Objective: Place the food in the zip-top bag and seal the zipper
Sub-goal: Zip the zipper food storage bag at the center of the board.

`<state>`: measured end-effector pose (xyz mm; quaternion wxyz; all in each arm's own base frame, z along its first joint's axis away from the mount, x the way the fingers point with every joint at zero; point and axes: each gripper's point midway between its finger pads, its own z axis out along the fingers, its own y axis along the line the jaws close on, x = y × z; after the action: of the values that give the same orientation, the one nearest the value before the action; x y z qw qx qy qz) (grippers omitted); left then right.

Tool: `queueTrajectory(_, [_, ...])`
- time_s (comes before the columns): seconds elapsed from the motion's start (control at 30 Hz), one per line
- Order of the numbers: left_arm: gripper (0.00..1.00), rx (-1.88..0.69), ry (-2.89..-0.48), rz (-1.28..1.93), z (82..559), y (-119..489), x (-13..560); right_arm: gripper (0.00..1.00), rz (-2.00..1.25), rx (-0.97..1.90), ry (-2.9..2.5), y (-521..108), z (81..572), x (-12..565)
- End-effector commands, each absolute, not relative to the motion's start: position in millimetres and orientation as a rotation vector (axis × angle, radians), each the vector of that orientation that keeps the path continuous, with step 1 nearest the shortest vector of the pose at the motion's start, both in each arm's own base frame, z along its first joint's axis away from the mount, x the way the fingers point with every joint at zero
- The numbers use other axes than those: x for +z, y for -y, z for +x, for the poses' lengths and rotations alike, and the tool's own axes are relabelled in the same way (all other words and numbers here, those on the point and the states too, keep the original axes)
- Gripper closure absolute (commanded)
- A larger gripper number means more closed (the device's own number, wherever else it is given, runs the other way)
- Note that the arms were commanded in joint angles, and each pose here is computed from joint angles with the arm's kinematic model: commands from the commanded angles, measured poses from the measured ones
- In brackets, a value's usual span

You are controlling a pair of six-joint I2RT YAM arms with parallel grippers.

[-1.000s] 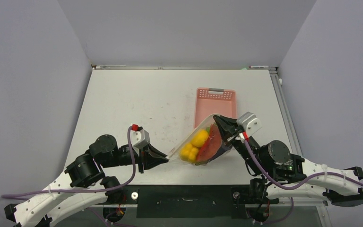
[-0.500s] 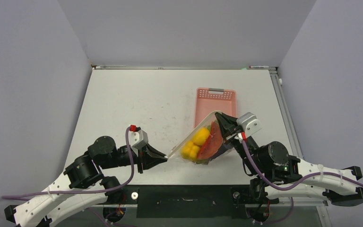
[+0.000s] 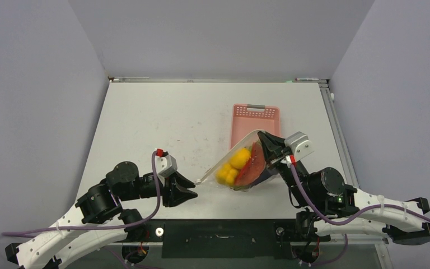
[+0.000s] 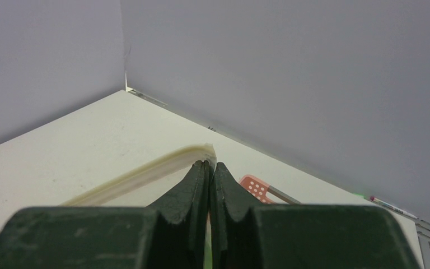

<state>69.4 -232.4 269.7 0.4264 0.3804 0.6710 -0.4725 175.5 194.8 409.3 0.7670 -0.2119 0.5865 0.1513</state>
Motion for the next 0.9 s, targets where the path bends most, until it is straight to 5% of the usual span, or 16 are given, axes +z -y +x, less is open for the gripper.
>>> queueTrajectory(0.0, [0.58, -1.152, -1.687, 0.925, 72.7, 228.2, 273.3, 0.95, -0.336, 0.422, -1.219, -179.8, 172.8, 447.6])
queueTrajectory(0.33, [0.43, -1.001, -1.666, 0.805, 100.8, 216.9, 294.3, 0.95, -0.393, 0.451, -1.220, -185.0, 167.4, 450.8])
queueTrajectory(0.4, [0.31, -0.984, -1.657, 0.786, 104.3, 214.9, 298.6, 0.95, -0.403, 0.456, -1.223, -185.7, 166.5, 450.4])
queueTrajectory(0.87, [0.24, -1.034, -1.563, 0.820, 98.8, 221.9, 328.1, 0.95, -0.466, 0.520, -1.232, -196.8, 158.0, 442.4])
